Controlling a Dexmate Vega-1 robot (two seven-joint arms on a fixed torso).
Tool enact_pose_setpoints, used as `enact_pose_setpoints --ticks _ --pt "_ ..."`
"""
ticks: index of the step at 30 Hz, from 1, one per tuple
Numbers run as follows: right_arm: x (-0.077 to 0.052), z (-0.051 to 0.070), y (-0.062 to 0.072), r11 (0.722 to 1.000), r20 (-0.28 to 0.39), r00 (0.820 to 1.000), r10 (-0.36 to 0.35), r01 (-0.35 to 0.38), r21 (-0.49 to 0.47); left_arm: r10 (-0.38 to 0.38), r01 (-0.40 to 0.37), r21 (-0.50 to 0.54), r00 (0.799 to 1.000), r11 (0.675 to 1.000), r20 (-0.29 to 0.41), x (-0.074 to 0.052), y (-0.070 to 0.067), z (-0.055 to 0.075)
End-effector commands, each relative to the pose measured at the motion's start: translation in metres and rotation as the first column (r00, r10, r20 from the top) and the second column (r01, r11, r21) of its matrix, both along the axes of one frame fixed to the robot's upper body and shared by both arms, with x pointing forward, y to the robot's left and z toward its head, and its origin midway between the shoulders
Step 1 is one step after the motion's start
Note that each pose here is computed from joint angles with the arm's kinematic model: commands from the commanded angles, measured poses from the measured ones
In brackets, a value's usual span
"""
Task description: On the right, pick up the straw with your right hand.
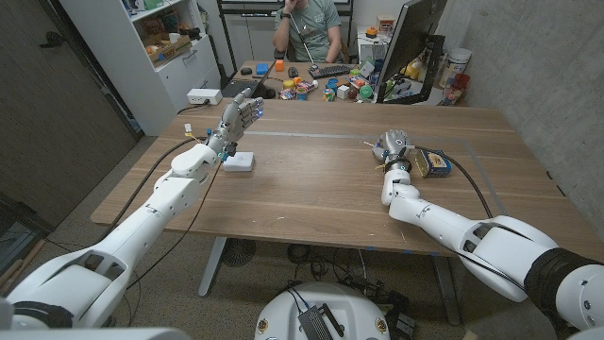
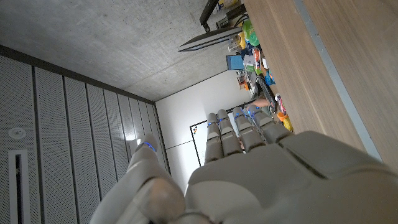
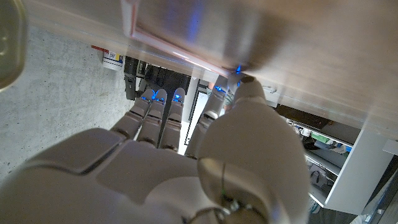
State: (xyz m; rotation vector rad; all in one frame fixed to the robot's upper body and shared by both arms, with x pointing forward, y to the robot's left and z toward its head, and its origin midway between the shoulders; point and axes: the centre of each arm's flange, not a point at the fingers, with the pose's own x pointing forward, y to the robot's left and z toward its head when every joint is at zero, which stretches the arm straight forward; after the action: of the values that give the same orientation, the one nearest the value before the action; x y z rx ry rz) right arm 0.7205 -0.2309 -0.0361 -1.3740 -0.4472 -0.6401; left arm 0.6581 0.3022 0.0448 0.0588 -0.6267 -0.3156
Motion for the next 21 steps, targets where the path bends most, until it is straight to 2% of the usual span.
enact_pose_setpoints --ticks 1,4,21 --pt "-0.007 0.027 -0.003 0.999 0.029 1.0 -0.012 0.013 -0.041 -0.011 0.012 -0.013 1.0 1.0 0.006 0.003 0.002 0.0" --pt "-0.011 0.037 -0.002 0.997 0.034 0.999 -0.005 0.008 -0.075 -0.013 0.013 -0.017 1.0 1.0 0.008 0.004 0.004 0.0" --pt "-0.032 0.095 0.003 0.99 0.107 0.994 0.012 0.003 -0.139 -0.015 0.016 -0.042 1.0 0.999 0.012 0.008 0.012 -0.001"
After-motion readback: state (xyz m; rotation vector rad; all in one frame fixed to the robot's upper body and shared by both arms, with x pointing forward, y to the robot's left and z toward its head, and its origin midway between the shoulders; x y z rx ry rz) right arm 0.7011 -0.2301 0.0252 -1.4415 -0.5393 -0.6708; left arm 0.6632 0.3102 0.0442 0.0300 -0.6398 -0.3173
